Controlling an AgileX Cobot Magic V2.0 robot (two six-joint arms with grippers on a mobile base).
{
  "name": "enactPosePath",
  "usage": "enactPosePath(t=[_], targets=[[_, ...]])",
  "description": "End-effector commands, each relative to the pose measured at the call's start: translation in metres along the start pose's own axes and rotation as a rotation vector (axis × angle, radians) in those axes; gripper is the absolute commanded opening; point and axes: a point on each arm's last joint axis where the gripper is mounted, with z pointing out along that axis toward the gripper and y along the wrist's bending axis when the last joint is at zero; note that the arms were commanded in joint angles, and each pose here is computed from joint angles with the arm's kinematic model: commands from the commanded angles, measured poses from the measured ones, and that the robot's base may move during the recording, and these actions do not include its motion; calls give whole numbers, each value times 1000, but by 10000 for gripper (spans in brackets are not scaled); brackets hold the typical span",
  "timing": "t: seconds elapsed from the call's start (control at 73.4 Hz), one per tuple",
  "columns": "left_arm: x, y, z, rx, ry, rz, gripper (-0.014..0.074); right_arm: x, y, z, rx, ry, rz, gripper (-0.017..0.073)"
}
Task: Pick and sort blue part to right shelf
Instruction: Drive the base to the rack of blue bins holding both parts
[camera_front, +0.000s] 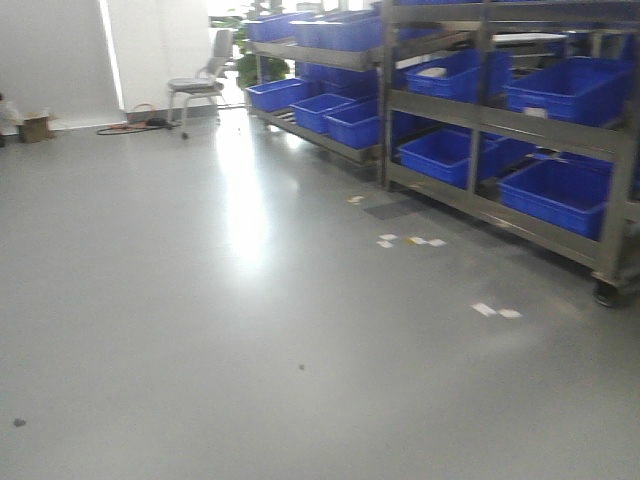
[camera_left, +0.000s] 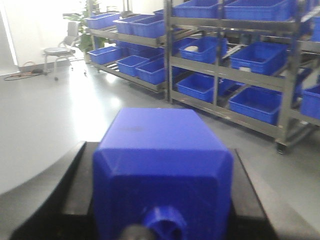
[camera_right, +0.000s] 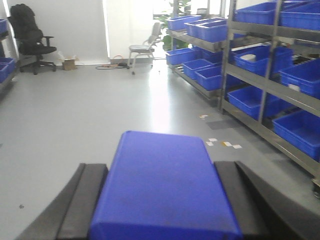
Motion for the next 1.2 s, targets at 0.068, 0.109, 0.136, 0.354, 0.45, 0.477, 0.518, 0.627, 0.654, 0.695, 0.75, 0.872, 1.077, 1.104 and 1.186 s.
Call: enactPosePath(t=[0.068, 0.109, 0.136, 0.354, 0.45, 0.477, 0.518, 0.627, 0.654, 0.695, 0.75, 0.872, 1.077, 1.104, 1.186], targets=[[-15, 0, -1, 3, -97, 0, 251, -17, 1, -1, -8, -104, -23, 236], [-15, 0, -1, 3, -97, 0, 251, -17, 1, -1, -8, -104, -23, 236], [-15, 0, -1, 3, -97, 0, 251, -16, 1, -1, -8, -103, -23, 236], [-15, 0, -1, 3, -97, 0, 251, -17, 1, -1, -8, -104, -23, 236], [-15, 0, -1, 3, -97, 0, 251, -16, 1, -1, -8, -103, -23, 236], [-15, 0, -1, 3, -97, 0, 251, -17, 1, -1, -8, -104, -23, 236], [-15, 0, -1, 3, -97, 0, 251, -16, 1, -1, -8, -103, -23, 236], [-15, 0, -1, 3, -97, 0, 251, -17, 1, -1, -8, -103, -23, 236], [-15, 0, -1, 3, -97, 0, 251, -17, 1, -1, -8, -103, -23, 236], [-15, 0, -1, 3, -97, 0, 251, -17, 1, -1, -8, -103, -23, 236], [-15, 0, -1, 3, -97, 0, 251, -17, 1, -1, -8, -103, -23, 236], [-15, 0, -1, 3, -97, 0, 251, -17, 1, -1, -8, -103, -23, 236], [-15, 0, -1, 3, -97, 0, 251, -17, 1, -1, -8, -103, -23, 236], [-15, 0, -1, 3, -97, 0, 251, -17, 1, -1, -8, -103, -23, 236], [-15, 0, -1, 3, -97, 0, 251, -17, 1, -1, -8, -103, -23, 236]])
